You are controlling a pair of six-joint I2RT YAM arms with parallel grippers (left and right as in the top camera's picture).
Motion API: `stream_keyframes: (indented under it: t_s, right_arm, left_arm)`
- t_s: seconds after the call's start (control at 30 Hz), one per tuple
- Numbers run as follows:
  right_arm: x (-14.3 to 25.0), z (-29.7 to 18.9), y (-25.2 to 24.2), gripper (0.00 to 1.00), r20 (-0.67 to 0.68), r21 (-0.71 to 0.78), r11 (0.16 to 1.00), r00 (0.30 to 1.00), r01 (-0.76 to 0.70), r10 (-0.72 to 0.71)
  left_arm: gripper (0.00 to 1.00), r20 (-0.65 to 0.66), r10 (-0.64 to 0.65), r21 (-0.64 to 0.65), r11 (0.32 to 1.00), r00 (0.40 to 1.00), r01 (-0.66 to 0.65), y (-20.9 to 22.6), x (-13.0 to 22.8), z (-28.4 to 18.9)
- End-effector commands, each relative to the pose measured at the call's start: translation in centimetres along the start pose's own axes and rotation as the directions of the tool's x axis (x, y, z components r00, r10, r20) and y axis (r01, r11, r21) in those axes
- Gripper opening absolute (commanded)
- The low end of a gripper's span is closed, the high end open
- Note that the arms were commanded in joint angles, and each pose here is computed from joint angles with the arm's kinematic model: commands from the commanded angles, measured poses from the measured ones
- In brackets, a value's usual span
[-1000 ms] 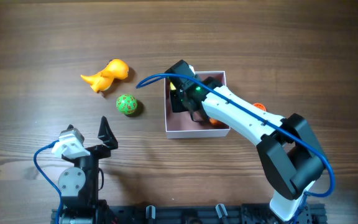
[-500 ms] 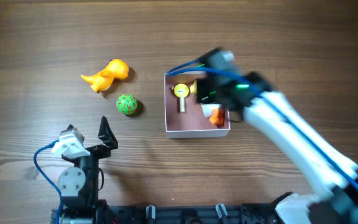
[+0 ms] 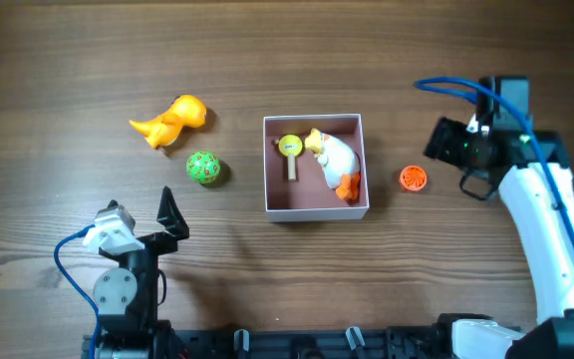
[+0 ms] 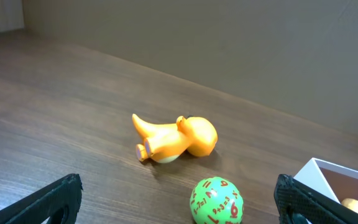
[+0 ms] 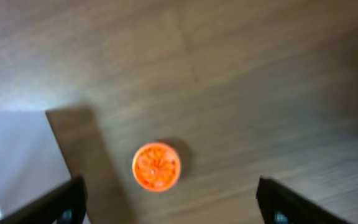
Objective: Pack container
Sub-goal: 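Grasp the orange round toy with the right gripper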
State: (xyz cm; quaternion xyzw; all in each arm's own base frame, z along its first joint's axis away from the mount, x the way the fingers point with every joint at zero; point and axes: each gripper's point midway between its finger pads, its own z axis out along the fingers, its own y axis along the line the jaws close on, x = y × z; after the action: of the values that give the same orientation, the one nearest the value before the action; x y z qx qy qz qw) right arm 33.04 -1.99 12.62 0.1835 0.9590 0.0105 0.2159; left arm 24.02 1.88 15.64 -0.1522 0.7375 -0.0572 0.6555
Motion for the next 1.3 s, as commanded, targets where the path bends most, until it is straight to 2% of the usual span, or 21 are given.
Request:
stream_keyframes:
  t_s: [0.0, 0.4, 0.53, 0.73, 0.9, 1.07, 1.27]
  right_arm:
    - [3.2, 2.5, 0.5, 0.90, -0.095, -0.070, 0.998, 0.995, 0.005, -0.012]
    - [5.0, 8.8, 0.3, 0.90, -0.211, -0.031, 0.999, 0.977, 0.009, -0.016]
    - [5.6, 10.4, 1.3, 0.87, -0.242, -0.088, 0.996, 0.969, 0.021, -0.042]
    - [5.9, 11.1, 1.6, 0.85, -0.251, -0.095, 0.995, 0.967, 0.028, -0.052]
    - [6.4, 11.2, 3.7, 0.79, -0.238, -0.128, 0.986, 0.961, 0.111, -0.139]
    - [6.6, 11.2, 4.3, 0.80, -0.213, -0.080, 0.981, 0.958, 0.179, -0.192]
    - [6.6, 11.3, 3.5, 0.79, -0.214, -0.039, 0.981, 0.958, 0.188, -0.192]
  left_arm:
    - [1.00, -0.002, 0.021, 0.021, 1.000, 1.000, -0.021, -0.3, 0.2, 0.0]
    - [1.00, -0.002, 0.021, 0.021, 1.000, 1.000, -0.021, -0.3, 0.2, 0.0]
    - [1.00, -0.002, 0.020, 0.021, 1.000, 1.000, -0.020, -0.3, 0.2, 0.0]
    - [1.00, -0.002, 0.021, 0.021, 1.000, 1.000, -0.021, -0.3, 0.2, 0.0]
    - [1.00, -0.002, 0.021, 0.021, 1.000, 1.000, -0.021, -0.3, 0.2, 0.0]
    - [1.00, -0.002, 0.021, 0.021, 1.000, 1.000, -0.021, -0.3, 0.2, 0.0]
    - [1.00, -0.002, 0.021, 0.021, 1.000, 1.000, -0.021, -0.3, 0.2, 0.0]
